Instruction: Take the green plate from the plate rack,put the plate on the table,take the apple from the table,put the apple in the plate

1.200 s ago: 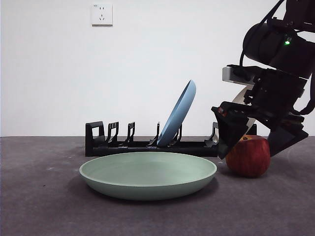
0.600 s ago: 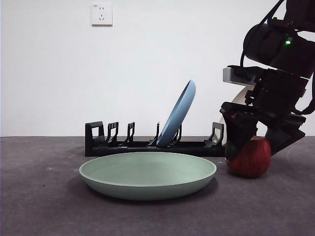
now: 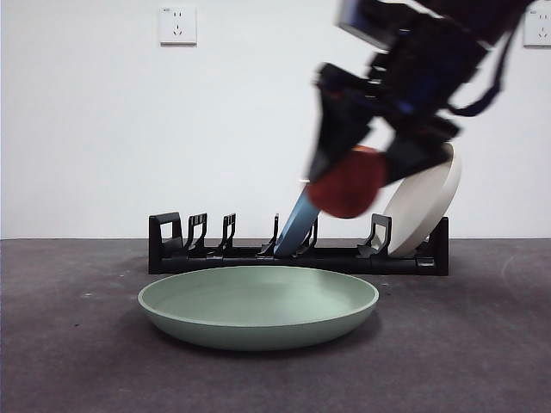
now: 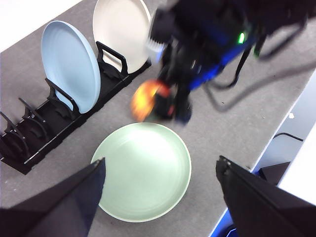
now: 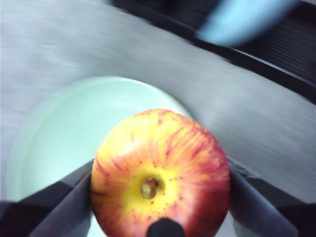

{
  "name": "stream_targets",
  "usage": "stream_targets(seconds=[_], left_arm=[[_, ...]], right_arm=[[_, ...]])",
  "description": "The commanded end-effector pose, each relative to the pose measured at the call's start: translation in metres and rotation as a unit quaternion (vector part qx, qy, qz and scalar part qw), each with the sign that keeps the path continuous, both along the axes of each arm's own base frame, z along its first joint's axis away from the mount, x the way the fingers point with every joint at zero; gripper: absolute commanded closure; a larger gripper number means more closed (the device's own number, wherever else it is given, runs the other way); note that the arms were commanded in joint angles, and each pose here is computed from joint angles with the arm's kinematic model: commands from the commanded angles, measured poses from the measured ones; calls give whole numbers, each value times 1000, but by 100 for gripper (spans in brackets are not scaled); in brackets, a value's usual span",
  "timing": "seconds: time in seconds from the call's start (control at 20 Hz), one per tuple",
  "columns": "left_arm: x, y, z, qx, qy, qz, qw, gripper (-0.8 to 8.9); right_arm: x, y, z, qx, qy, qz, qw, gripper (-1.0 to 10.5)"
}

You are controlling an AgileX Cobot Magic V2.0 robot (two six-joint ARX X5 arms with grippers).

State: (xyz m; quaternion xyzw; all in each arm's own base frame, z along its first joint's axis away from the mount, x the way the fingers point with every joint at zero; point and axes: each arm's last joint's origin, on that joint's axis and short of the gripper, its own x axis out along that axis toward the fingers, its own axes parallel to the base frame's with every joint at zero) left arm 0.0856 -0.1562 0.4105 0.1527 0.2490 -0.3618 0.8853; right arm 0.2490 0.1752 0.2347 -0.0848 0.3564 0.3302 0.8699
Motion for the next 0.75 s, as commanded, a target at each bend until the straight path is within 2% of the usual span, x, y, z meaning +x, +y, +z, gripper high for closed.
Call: stream_targets(seconds=[0.05,0.25,0.35,0.75], left_arm=[[0,0,0,0,-1,1,1000,436],[0,0,0,0,-1,1,1000,436],[0,0,0,0,-1,1,1000,436],[0,0,0,0,-1,1,1000,436]], right_arm=[[-5,26,-9,9,-10,17,1000,964],[-5,51,-44,-23,22,33,999,964],[-3,54,-59,-44,34,28,998,964],[-4,55,-80,-78,73,32,994,961]])
